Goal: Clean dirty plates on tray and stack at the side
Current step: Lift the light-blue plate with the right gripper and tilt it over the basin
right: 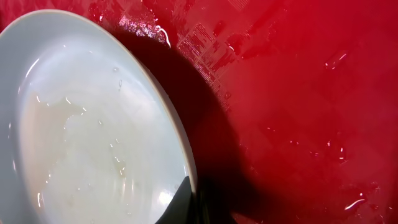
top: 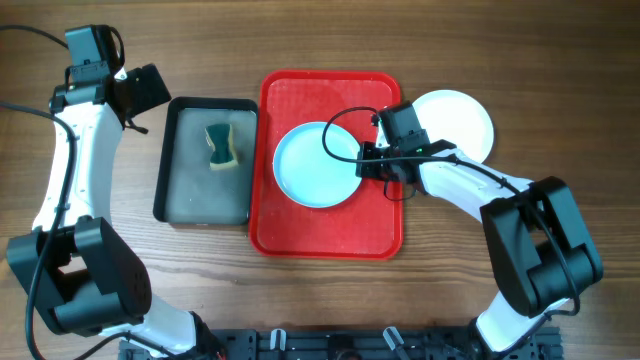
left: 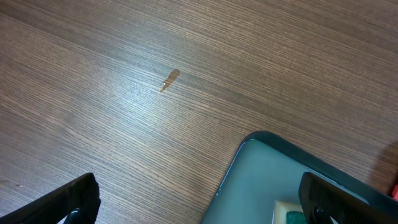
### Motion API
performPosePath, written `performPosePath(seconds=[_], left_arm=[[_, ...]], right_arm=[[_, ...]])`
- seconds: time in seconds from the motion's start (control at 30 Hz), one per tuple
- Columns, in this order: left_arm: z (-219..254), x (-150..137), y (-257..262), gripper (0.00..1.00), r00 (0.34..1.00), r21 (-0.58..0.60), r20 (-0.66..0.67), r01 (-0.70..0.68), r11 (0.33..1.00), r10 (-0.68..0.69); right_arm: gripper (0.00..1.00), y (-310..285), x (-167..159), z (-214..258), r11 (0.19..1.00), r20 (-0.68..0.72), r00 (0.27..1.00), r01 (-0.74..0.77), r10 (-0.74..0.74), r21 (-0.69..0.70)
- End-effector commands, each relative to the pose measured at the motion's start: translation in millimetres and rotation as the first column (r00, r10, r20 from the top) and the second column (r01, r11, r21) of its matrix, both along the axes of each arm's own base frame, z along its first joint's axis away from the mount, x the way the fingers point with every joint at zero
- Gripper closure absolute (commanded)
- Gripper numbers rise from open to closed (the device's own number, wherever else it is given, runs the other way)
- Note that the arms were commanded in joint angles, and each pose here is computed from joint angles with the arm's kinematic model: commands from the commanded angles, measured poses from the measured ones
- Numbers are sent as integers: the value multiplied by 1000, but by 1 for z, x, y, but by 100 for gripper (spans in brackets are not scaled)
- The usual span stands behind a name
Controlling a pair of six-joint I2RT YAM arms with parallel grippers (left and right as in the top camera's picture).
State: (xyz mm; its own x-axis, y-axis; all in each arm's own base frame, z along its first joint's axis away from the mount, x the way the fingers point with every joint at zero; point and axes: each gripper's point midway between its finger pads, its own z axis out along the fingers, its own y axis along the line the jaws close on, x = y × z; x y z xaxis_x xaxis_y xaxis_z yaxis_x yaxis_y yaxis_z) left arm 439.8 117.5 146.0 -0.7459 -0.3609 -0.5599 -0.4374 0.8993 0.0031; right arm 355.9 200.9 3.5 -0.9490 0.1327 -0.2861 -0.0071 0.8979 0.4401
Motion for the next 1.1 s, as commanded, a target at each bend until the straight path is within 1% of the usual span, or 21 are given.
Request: performPosePath(seconds=[0.0, 0.1, 0.23, 0.33, 0.43, 0.53, 0.73, 0.87, 1.07], left_arm=[[5, 1, 4, 0, 1000, 6, 15, -17, 1000, 17], [5, 1, 4, 0, 1000, 6, 15, -17, 1000, 17], [5, 1, 4, 0, 1000, 6, 15, -17, 1000, 17], [5, 1, 4, 0, 1000, 6, 15, -17, 1000, 17], [5, 1, 4, 0, 1000, 6, 15, -17, 1000, 17], [5, 1, 4, 0, 1000, 6, 15, -17, 1000, 17], [5, 1, 4, 0, 1000, 6, 15, -17, 1000, 17], [5, 1, 4, 0, 1000, 6, 15, -17, 1000, 17], [5, 1, 4, 0, 1000, 6, 15, -17, 1000, 17]], right_arm=[[96, 1, 1, -5, 1000, -13, 1000, 8, -8, 11], [96, 0, 6, 20, 1000, 16, 1000, 2, -3, 26], [96, 4, 20, 76, 999, 126, 992, -1, -3, 33], [96, 8, 24, 119, 1000, 229, 973, 12, -11, -2], [96, 24, 25, 138, 998, 310, 951, 17, 0, -53], [96, 47, 19, 142, 994, 380, 925, 9, 32, -105], [96, 109, 8, 139, 990, 503, 859, -29, 95, -138], [96, 138, 7, 122, 989, 536, 836, -49, 116, -138], [96, 154, 15, 108, 989, 569, 812, -68, 132, -132]])
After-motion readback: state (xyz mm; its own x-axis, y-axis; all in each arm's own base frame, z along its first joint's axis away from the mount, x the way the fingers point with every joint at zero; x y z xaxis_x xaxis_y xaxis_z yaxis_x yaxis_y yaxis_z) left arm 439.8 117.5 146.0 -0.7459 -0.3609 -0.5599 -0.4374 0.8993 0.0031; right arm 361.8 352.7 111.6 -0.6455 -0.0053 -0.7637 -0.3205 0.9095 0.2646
